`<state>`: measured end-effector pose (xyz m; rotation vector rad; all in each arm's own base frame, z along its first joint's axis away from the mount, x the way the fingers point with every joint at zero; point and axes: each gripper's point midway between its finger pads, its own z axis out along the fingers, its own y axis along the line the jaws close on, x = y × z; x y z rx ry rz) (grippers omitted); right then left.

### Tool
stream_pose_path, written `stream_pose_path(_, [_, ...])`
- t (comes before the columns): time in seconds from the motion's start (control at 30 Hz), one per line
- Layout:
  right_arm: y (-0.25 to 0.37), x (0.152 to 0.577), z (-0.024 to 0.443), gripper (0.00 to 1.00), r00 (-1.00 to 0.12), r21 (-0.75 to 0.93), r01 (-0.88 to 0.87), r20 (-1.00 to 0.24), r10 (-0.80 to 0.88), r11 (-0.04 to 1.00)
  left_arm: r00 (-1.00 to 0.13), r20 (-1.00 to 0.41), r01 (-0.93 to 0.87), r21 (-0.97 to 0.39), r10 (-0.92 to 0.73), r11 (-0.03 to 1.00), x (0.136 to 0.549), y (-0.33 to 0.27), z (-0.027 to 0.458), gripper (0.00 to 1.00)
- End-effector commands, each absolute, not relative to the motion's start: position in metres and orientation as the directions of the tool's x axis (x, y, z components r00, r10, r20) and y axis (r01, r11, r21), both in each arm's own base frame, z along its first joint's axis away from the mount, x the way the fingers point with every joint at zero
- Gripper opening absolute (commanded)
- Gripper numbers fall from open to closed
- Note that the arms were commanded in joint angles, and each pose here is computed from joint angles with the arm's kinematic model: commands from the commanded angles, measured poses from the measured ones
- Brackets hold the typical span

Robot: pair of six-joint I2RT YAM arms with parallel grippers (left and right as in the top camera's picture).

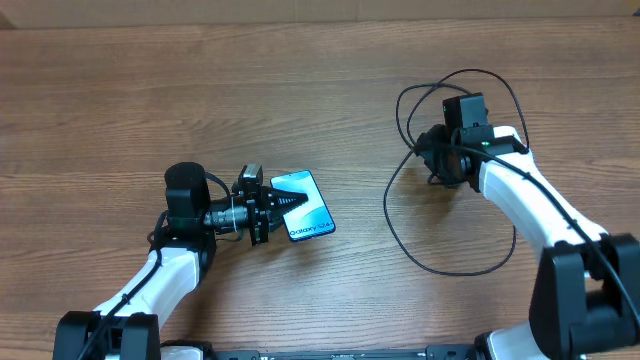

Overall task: Plug charger to phone and switch on socket
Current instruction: 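Move the right gripper over the black cable's USB-C plug, then lower the right gripper and grasp the cable just behind the USB-C plug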

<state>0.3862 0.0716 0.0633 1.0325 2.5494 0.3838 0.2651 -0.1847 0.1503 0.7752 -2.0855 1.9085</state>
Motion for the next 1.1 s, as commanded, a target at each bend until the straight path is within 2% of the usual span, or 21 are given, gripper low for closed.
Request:
stream_pose_path(0.0, [0.079, 0.398, 0.054, 0.6, -0.721, 0.369, 0.544, -0.254, 0.645, 0.754, -0.859, 0.454, -0.472, -0.881, -0.239, 0.023, 0.27, -0.184, 0.157, 0.04])
stream_pose_path(0.27, [0.095, 0.405, 0.035, 0.55, -0.772, 0.331, 0.466, -0.3, 0.56, 0.82, -0.845, 0.463, -0.485, -0.874, -0.267, 0.018, 0.274, -0.182, 0.155, 0.04])
stream_pose_path(0.67, [0.096, 0.415, 0.042, 0.52, -0.723, 0.225, 0.46, -0.466, 0.509, 0.859, -0.845, 0.463, -0.484, -0.875, -0.267, 0.018, 0.274, -0.182, 0.155, 0.04])
stream_pose_path(1.07, [0.1, 0.415, 0.017, 0.51, -0.736, 0.212, 0.477, -0.435, 0.52, 0.853, -0.846, 0.463, -0.484, -0.875, -0.266, 0.018, 0.274, -0.182, 0.155, 0.05])
